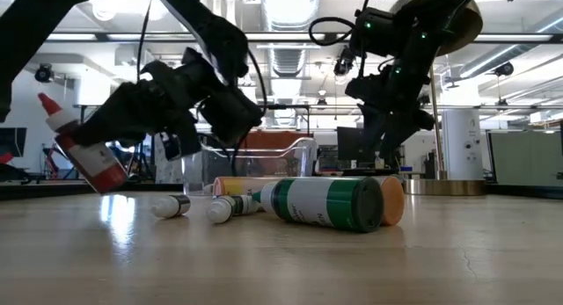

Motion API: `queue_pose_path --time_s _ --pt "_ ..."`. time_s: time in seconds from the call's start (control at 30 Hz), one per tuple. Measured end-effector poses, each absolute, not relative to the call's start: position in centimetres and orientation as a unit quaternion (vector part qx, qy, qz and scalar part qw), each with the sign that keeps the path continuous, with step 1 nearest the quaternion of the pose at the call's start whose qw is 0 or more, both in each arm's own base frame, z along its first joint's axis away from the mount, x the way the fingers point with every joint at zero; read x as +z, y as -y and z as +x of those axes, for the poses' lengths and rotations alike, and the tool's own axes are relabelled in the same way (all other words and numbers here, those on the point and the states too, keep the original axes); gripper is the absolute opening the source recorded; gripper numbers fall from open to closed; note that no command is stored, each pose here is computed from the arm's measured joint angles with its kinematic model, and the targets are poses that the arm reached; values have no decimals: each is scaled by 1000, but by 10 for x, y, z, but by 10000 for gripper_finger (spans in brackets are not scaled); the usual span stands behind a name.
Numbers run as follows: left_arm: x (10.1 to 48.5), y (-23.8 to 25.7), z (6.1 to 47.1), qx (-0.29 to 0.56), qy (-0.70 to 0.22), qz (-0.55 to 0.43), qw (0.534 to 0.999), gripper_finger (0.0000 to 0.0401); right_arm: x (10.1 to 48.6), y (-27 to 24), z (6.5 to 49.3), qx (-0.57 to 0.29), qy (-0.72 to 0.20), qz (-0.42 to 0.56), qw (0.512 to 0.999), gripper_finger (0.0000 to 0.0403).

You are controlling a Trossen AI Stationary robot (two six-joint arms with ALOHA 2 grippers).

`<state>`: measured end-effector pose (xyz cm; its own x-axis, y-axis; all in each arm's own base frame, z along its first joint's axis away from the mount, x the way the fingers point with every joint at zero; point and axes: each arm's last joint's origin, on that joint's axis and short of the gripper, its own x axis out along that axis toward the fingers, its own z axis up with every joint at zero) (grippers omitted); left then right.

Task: Pick & Place food coloring
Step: Remove the large red food coloring bottle from the transparent bin to the table

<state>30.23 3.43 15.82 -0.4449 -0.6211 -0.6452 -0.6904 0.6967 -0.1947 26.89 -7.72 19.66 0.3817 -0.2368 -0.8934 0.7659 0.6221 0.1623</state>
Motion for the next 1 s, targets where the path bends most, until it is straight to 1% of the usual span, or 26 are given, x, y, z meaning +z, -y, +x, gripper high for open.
queue_pose_path --time_s 0.23,0.63,1.0 --pt "150 -29 309 44 -854 -383 348 90 197 77 269 -322 -452 291 779 219" --pt "166 -17 306 38 -846 -390 360 101 197 78 269 -321 -451 288 781 219" --pt "167 -16 306 50 -848 -386 361 103 197 77 269 -320 -452 288 781 219"
